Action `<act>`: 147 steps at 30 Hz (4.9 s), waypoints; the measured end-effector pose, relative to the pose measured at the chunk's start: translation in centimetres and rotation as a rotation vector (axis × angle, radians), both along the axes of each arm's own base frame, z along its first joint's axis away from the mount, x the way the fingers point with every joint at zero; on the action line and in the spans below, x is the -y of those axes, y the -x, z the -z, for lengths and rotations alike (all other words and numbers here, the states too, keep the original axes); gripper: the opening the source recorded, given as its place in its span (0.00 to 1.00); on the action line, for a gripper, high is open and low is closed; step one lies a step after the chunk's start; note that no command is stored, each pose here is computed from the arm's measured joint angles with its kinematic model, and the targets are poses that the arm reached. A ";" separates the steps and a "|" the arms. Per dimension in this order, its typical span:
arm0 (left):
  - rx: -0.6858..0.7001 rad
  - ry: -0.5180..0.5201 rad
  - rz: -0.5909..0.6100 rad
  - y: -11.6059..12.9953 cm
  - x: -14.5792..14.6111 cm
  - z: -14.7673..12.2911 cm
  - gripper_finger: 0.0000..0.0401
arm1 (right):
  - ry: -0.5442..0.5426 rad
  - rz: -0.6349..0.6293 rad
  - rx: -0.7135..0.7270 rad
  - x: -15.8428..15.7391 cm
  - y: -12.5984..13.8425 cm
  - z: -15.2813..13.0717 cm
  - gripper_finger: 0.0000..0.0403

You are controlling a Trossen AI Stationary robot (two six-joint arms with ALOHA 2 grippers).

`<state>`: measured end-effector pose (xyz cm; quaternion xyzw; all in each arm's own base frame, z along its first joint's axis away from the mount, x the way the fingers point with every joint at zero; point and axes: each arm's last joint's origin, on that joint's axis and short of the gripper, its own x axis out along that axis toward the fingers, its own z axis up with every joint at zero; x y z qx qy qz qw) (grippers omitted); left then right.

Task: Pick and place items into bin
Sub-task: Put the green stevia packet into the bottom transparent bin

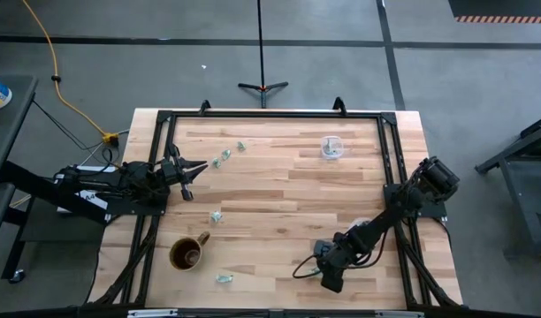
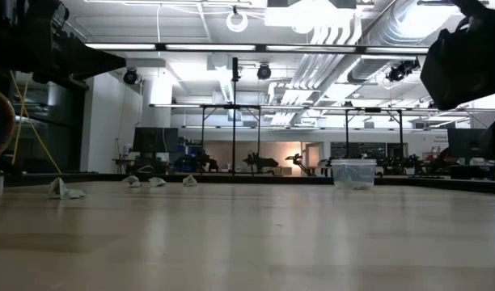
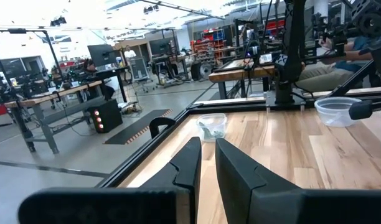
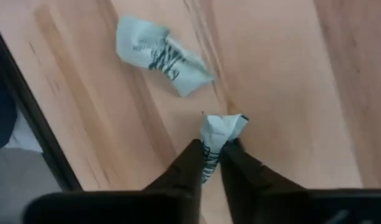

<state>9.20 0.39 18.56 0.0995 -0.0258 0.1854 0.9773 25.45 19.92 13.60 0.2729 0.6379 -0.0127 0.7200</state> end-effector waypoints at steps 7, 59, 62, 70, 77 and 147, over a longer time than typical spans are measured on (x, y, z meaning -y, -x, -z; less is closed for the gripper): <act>0.000 0.000 -0.004 0.0 0.0 0.0 0.21 | -0.021 -0.052 0.098 0.3 -1.4 -1.5 0.04; 0.000 0.000 0.003 0.0 0.0 0.0 0.21 | 0.474 -0.247 0.547 2.1 -0.7 -9.0 0.45; 0.000 0.000 0.002 0.0 0.0 0.0 0.21 | 0.455 -0.381 0.697 0.8 -2.2 -8.8 0.46; -0.002 0.000 0.001 0.0 0.0 0.0 0.21 | 0.351 -0.461 0.474 -0.3 -3.2 -3.0 0.46; -0.001 -0.001 0.000 0.0 0.0 0.0 0.21 | 0.228 -0.480 0.364 -1.0 -3.4 -0.2 0.44; -0.025 -0.002 0.000 0.0 0.0 0.2 0.21 | 0.305 -0.218 0.047 2.8 0.6 -5.6 0.03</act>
